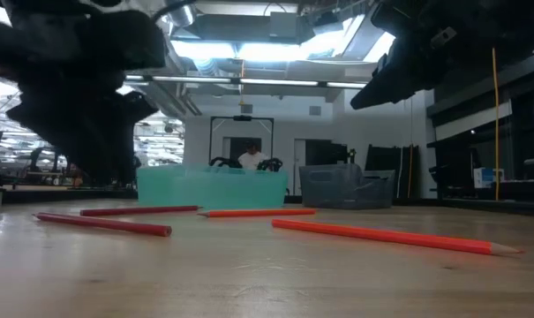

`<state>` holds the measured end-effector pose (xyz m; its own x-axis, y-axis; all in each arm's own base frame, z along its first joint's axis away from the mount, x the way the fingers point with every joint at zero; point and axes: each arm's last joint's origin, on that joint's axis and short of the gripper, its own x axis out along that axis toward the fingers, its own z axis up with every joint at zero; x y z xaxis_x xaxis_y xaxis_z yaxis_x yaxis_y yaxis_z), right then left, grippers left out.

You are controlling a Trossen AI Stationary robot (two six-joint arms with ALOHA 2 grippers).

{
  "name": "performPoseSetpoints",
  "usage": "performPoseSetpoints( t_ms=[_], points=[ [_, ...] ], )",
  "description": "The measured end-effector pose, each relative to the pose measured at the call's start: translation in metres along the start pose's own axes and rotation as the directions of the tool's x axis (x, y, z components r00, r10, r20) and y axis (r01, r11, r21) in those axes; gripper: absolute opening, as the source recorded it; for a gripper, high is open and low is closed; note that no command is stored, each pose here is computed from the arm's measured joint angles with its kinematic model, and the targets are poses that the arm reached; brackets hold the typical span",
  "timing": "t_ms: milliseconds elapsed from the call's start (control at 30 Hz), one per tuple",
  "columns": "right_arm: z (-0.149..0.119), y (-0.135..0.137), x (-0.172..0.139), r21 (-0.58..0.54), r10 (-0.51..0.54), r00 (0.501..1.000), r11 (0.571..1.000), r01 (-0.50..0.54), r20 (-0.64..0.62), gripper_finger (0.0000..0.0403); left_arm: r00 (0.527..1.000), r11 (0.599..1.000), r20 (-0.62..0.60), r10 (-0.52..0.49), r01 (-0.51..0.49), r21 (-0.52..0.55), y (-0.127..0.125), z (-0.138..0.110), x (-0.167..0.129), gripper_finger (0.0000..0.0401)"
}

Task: Sort pens & pencils
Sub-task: Put the bottom red pencil into the green bin

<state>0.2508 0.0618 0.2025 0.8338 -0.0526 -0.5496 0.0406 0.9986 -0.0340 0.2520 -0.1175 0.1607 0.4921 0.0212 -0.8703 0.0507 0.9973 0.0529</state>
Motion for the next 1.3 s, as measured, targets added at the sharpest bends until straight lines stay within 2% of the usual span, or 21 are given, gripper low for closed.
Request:
performPoseSetpoints(
  t_ms=[167, 433, 633, 800, 1133, 1300],
  points=[
    [0.000, 0.000, 0.000, 0.001, 0.001, 1.000, 1.000, -0.001, 0.004, 0.0017, 0.992, 1.000, -0.126, -0.007, 0.011, 0.029, -0.007, 0.004, 0.009, 0.0151],
    [0.002, 0.001, 0.000, 0.008, 0.004, 1.000, 1.000, -0.004, 0.016, 0.0016, 0.981, 0.999, -0.192, -0.013, 0.022, 0.045, -0.008, 0.002, 0.012, 0.0151],
    [0.002, 0.004, -0.001, 0.002, 0.016, 1.000, 1.000, -0.016, 0.022, 0.0016, 0.977, 0.998, -0.213, -0.004, 0.015, 0.053, -0.007, 0.000, 0.012, 0.0151],
    [0.002, 0.004, -0.001, 0.002, 0.016, 1.000, 1.000, -0.016, 0.022, 0.0016, 0.977, 0.995, -0.215, -0.002, 0.024, 0.100, -0.006, 0.000, 0.012, 0.0151],
    [0.002, 0.004, -0.001, 0.004, 0.016, 0.999, 1.000, -0.016, 0.028, 0.0016, 0.960, 0.981, -0.280, 0.018, 0.037, 0.190, -0.009, -0.006, 0.035, 0.0151],
    [0.003, 0.004, -0.001, 0.005, 0.017, 0.999, 1.000, -0.018, 0.033, 0.0016, 0.958, 0.981, -0.287, 0.003, 0.052, 0.186, -0.008, -0.006, 0.036, 0.0151]
  ],
)
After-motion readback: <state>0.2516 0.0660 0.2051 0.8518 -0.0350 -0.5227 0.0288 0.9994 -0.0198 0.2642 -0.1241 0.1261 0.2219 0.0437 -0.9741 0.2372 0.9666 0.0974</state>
